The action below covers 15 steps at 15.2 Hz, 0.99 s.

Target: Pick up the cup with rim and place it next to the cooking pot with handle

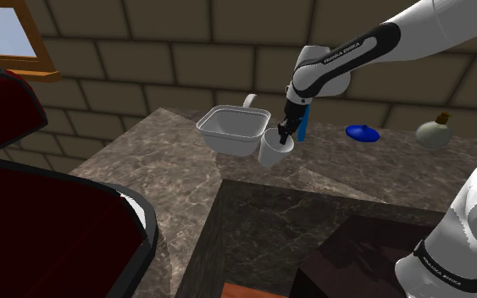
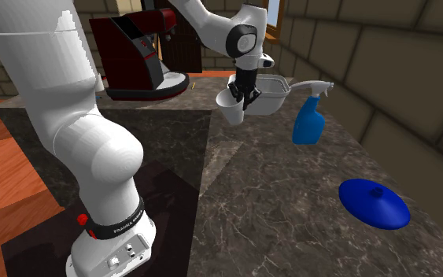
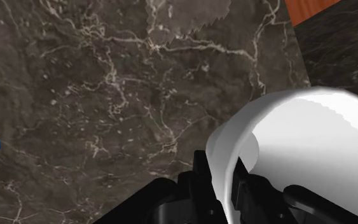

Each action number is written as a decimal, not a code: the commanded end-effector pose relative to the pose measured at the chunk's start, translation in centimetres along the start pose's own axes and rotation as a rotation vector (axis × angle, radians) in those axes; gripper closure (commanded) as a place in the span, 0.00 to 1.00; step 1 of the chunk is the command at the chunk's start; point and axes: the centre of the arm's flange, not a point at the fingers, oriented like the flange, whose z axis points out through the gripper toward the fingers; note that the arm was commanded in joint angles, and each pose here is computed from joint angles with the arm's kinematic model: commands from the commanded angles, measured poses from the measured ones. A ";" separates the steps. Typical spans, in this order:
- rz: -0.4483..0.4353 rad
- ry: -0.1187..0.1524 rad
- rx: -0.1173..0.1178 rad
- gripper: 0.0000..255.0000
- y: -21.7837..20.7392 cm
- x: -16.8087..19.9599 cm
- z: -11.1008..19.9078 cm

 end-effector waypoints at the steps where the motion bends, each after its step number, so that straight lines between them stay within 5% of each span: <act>1: 0.000 0.001 0.000 1.00 0.0 0.0 0.0; 2: 0.000 0.001 0.000 0.00 0.0 0.0 0.0; 7: 0.000 0.001 0.000 0.00 0.0 0.0 0.0; 11: 0.000 0.001 0.000 0.00 0.0 0.0 -5.0; 15: 0.000 0.001 0.000 0.00 0.0 0.0 -5.0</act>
